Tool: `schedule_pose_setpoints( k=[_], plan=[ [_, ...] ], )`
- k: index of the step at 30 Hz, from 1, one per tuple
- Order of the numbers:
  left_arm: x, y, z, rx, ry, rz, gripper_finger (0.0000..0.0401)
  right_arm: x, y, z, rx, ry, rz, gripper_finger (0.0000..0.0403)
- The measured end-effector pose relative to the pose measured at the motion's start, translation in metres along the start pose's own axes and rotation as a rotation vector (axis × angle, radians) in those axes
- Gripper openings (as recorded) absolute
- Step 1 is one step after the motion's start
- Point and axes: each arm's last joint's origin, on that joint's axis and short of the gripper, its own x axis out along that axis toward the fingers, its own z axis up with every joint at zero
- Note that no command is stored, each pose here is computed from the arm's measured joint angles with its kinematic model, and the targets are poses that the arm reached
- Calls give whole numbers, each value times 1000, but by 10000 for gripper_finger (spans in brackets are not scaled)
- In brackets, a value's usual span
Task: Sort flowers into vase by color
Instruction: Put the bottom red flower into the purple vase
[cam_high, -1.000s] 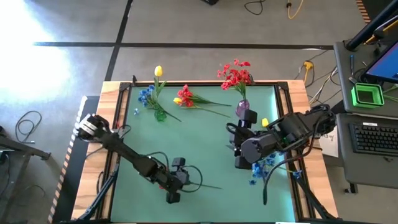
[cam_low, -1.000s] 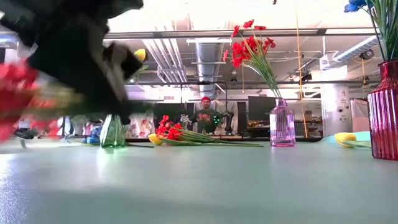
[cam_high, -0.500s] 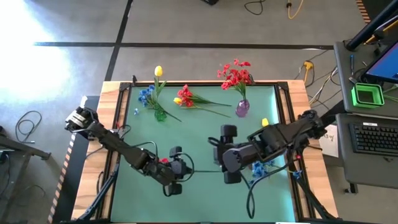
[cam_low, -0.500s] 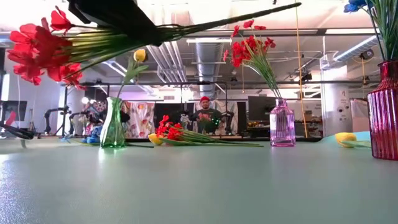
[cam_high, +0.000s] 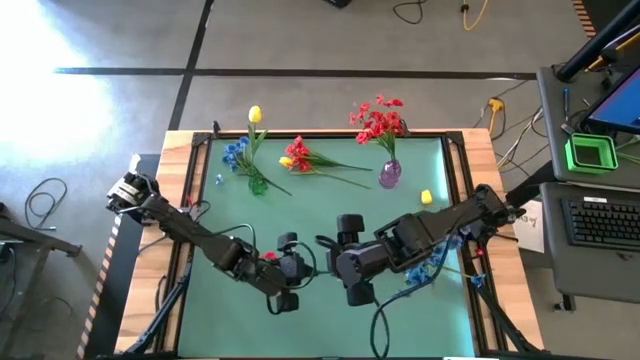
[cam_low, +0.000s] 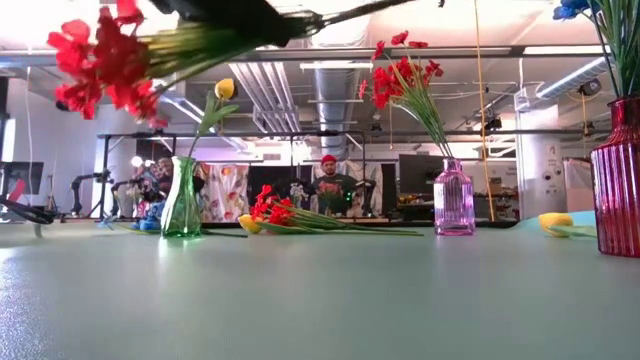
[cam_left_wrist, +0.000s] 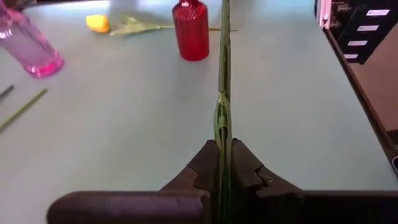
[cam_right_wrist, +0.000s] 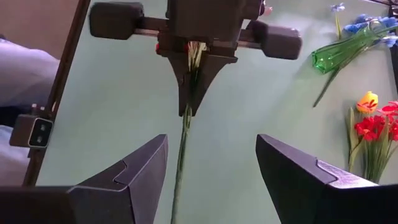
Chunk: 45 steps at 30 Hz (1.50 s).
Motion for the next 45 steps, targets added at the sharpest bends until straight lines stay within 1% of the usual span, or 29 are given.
schedule_pose_setpoints(
  k=[3, 8, 13, 18, 20, 23, 26, 31, 36, 39, 45],
  plan=[
    [-2, -2, 9, 34, 16, 7, 1, 3, 0, 0, -8, 8, 5, 240],
    [-5, -3, 22, 79, 44, 84, 1, 7, 1, -1, -3, 20, 45, 236],
    [-8, -4, 30, 103, 81, 95, 1, 14, 3, -1, -4, 35, 43, 237],
    [-15, -7, 35, 132, 116, 96, 1, 34, 5, -1, -7, 77, 32, 237],
    [-18, -8, 38, 137, 121, 95, 1, 48, 7, -1, -3, 96, 22, 237],
    [-20, -9, 39, 140, 129, 98, 1, 66, 8, -2, 17, 129, 7, 237],
    [-21, -11, 39, 144, 130, 94, 1, 78, 9, -3, 35, 153, -1, 237],
    [-23, -11, 34, 156, 169, 104, 1, 97, 8, -6, 60, 197, -17, 232],
    [-27, -12, 32, 166, 188, 102, 1, 102, 6, -5, 77, 191, -20, 219],
    [-28, -14, 29, 172, 216, 68, 1, 104, 4, -5, 87, 204, -26, 208],
    [-32, -14, 29, 169, 230, 68, 1, 105, 3, -5, 95, 199, -25, 185]
  ],
)
